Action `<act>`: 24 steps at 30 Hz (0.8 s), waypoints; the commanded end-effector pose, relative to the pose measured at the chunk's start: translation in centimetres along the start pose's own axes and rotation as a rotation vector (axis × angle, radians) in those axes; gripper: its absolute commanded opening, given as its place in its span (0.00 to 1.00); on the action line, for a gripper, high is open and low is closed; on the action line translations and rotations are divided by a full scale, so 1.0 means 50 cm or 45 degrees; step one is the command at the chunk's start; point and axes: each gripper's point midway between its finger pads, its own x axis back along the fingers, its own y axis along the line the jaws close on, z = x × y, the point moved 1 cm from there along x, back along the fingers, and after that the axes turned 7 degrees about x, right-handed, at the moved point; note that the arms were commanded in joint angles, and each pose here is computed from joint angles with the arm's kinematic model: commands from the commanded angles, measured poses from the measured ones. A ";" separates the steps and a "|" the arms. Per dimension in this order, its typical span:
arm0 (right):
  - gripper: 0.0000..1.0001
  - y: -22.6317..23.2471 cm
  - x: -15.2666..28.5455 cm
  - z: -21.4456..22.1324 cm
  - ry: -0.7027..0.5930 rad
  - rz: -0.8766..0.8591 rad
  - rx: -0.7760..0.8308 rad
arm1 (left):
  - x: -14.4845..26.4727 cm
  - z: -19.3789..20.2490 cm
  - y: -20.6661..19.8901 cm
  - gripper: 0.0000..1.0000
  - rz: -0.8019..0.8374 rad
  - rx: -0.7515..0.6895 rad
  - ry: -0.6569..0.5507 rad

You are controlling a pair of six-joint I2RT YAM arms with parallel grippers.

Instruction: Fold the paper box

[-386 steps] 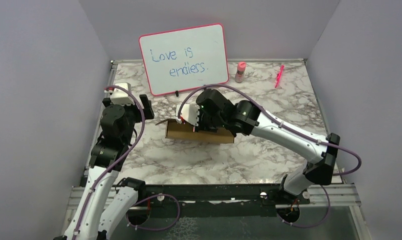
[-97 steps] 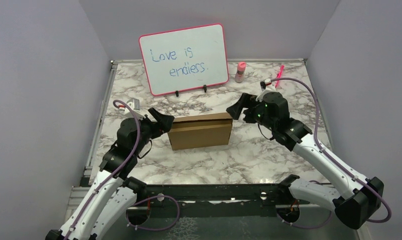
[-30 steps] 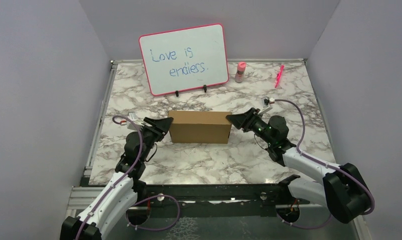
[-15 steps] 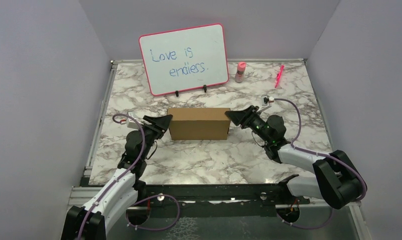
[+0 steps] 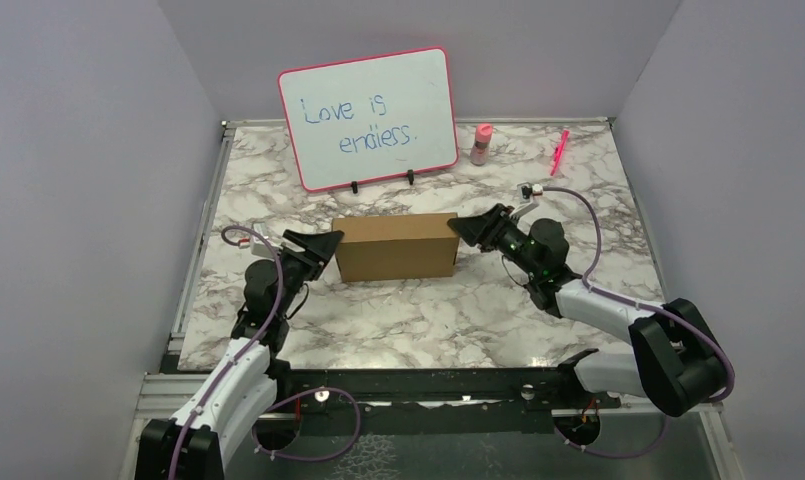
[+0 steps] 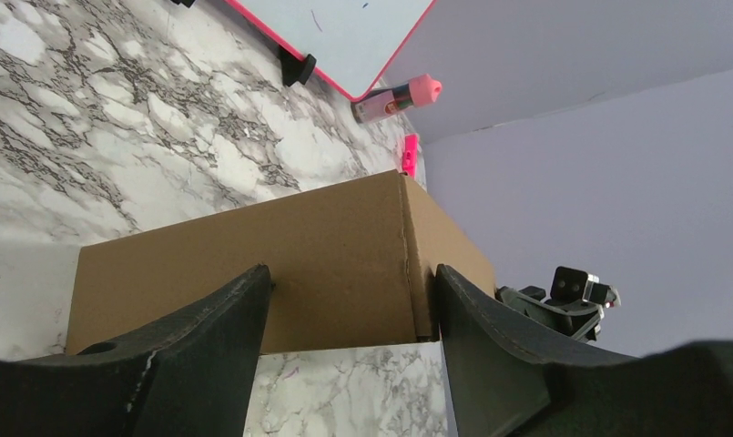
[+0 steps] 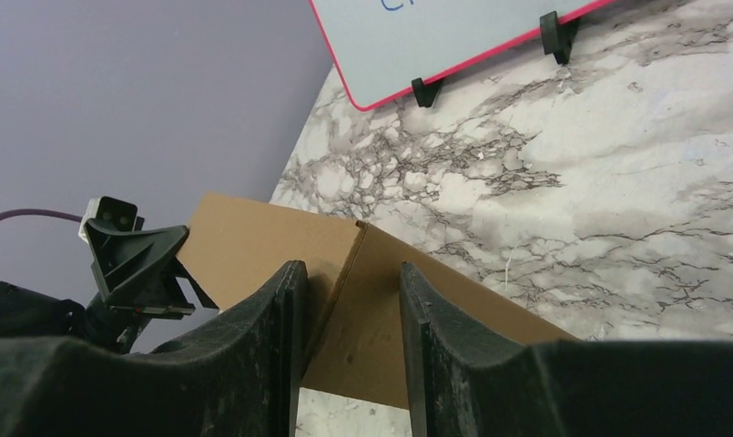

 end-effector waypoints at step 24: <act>0.20 -0.072 0.070 0.175 0.512 0.209 -0.025 | 0.039 0.055 0.172 0.25 -0.300 0.352 0.147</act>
